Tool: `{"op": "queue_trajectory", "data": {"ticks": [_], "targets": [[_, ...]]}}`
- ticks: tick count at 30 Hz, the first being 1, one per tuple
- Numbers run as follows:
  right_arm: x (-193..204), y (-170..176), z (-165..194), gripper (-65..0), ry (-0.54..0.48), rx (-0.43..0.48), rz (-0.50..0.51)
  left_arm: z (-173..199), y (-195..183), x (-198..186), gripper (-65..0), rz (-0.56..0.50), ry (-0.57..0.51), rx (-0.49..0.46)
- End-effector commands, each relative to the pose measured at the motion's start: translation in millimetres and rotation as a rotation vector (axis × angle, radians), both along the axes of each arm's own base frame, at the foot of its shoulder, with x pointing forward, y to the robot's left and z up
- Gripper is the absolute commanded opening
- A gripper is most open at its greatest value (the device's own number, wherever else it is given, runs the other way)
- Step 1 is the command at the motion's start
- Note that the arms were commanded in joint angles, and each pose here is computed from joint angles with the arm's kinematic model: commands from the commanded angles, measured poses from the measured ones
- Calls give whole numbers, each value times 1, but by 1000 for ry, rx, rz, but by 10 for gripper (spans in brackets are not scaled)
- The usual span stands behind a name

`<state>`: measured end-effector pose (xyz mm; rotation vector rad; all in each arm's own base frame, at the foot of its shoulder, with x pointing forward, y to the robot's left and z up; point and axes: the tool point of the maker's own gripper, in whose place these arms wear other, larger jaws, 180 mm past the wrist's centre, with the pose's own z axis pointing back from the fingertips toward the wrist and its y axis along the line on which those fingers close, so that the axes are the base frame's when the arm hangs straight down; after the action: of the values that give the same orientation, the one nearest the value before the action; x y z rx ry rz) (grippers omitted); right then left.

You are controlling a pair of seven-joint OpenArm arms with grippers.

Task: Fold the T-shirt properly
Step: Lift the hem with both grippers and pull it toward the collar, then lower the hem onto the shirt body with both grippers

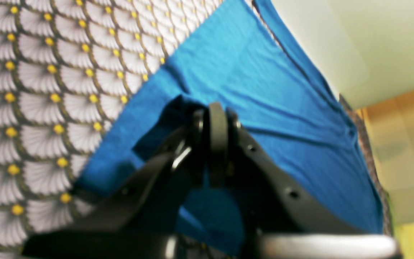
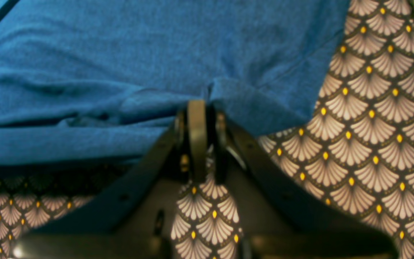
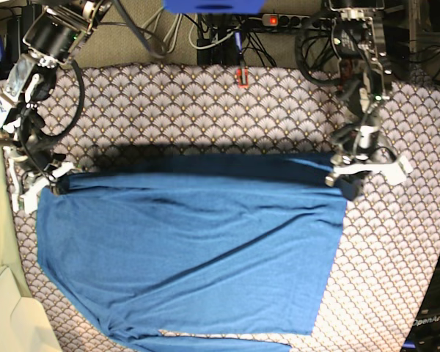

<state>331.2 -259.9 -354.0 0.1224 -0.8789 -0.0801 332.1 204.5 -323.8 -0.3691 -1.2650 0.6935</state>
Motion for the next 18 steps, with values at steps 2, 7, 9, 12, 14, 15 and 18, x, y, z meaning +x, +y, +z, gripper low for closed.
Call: {"op": "queue_trajectory", "data": {"ticks": [2, 7, 9, 12, 14, 15, 18], "targets": [[10, -3, 17, -650, -61, -10, 2, 16, 6, 5, -646, 14, -56, 15], [14, 10, 15, -650, -57, -10, 41, 12, 7, 10, -646, 17, -48, 12], [15, 15, 15, -650, -55, -11, 57, 13, 7, 15, -646, 19, -52, 6], [17, 18, 15, -650, -55, -11, 69, 11, 8, 18, -646, 21, -50, 2], [18, 22, 15, -650, -55, -14, 82, 8, 8, 19, -646, 22, -42, 3], [18, 23, 16, -650, -58, -15, 85, 7, 9, 18, -646, 22, -39, 3], [25, 25, 19, -650, -68, -14, 92, 4, 9, 21, -646, 24, -33, -1]]}}
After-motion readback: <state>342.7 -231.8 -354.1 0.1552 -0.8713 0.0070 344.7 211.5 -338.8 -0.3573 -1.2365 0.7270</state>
